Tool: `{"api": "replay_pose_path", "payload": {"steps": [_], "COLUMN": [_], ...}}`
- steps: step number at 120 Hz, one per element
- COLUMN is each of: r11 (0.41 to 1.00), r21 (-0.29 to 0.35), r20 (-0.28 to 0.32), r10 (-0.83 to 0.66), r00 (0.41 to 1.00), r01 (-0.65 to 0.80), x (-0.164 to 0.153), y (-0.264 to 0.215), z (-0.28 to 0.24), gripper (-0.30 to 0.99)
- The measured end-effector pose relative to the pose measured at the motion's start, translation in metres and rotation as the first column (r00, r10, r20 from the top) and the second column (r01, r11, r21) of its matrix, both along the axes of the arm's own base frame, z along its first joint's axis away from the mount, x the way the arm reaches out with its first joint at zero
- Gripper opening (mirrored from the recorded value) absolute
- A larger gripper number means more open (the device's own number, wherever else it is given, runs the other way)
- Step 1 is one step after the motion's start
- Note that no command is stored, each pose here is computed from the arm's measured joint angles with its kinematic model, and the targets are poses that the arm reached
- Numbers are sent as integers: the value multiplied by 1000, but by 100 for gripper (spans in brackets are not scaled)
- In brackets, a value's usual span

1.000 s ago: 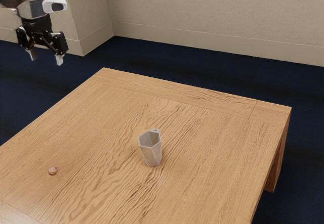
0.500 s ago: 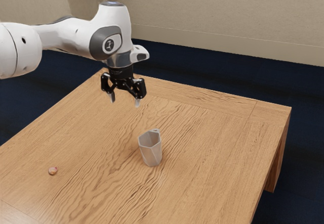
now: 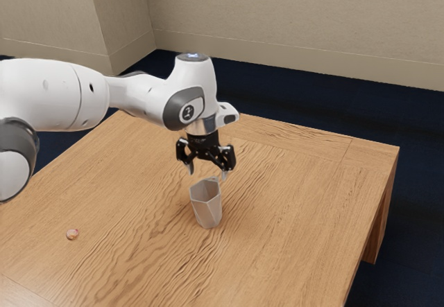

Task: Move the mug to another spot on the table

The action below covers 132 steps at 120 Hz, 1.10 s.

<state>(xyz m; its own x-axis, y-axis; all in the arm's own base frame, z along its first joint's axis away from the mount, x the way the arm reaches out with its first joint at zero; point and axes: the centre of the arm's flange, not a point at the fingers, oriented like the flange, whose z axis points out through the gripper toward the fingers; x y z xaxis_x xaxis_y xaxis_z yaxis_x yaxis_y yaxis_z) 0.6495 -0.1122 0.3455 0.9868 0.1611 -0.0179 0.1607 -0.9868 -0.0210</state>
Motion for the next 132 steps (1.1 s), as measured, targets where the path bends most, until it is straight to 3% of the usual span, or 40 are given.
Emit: {"api": "replay_pose_path", "payload": {"steps": [42, 132], "r11": [998, 998], "r21": [47, 8], "r20": [10, 12], "r10": [-43, 62], "r00": [999, 998], "r01": [42, -62], "x": [9, 21], "y": [7, 11], "z": [-32, -57], "gripper": [69, 69]}}
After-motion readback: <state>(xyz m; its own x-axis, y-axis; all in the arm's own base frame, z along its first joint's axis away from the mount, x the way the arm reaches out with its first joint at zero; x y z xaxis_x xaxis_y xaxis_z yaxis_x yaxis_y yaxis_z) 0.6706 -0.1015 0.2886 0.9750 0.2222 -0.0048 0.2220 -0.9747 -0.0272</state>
